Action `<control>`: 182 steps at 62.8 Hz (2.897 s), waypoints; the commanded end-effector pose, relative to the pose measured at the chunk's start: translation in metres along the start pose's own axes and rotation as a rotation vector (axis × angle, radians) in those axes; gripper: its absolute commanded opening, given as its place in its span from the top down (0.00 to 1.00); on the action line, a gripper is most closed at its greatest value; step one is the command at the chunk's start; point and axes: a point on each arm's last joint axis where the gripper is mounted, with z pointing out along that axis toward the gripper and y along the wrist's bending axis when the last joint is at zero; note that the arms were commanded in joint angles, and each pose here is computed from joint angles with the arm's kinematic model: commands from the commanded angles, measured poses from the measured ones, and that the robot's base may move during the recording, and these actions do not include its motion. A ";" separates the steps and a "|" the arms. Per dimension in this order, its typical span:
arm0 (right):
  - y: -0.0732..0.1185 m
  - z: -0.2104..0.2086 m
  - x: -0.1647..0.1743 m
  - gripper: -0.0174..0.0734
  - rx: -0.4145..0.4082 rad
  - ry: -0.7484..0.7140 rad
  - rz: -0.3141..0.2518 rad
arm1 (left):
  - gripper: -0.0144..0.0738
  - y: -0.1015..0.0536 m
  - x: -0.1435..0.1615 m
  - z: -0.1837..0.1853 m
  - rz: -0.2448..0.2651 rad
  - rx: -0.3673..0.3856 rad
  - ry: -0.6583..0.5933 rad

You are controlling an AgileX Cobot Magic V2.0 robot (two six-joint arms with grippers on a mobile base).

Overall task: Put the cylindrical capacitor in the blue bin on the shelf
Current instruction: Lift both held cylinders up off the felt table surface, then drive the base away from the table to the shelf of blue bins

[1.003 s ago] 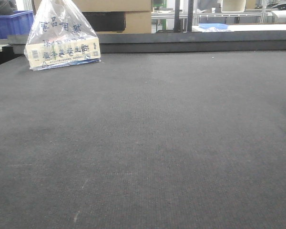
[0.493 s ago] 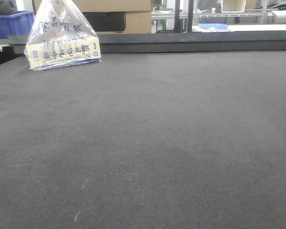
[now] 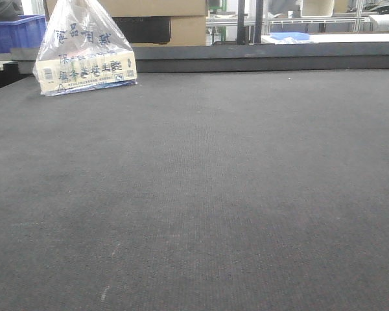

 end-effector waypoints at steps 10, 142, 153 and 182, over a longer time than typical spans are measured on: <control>0.000 -0.032 -0.014 0.99 0.011 -0.219 -0.016 | 0.96 -0.001 -0.003 -0.014 -0.004 0.009 -0.063; 0.000 -0.036 -0.014 0.99 0.010 -0.239 -0.017 | 0.96 -0.001 -0.003 -0.014 -0.004 0.009 -0.061; 0.000 -0.036 -0.014 0.99 0.010 -0.239 -0.017 | 0.96 -0.001 -0.003 -0.014 -0.004 0.009 -0.061; 0.000 -0.036 -0.014 0.99 0.010 -0.239 -0.017 | 0.96 -0.001 -0.003 -0.014 -0.004 0.009 -0.061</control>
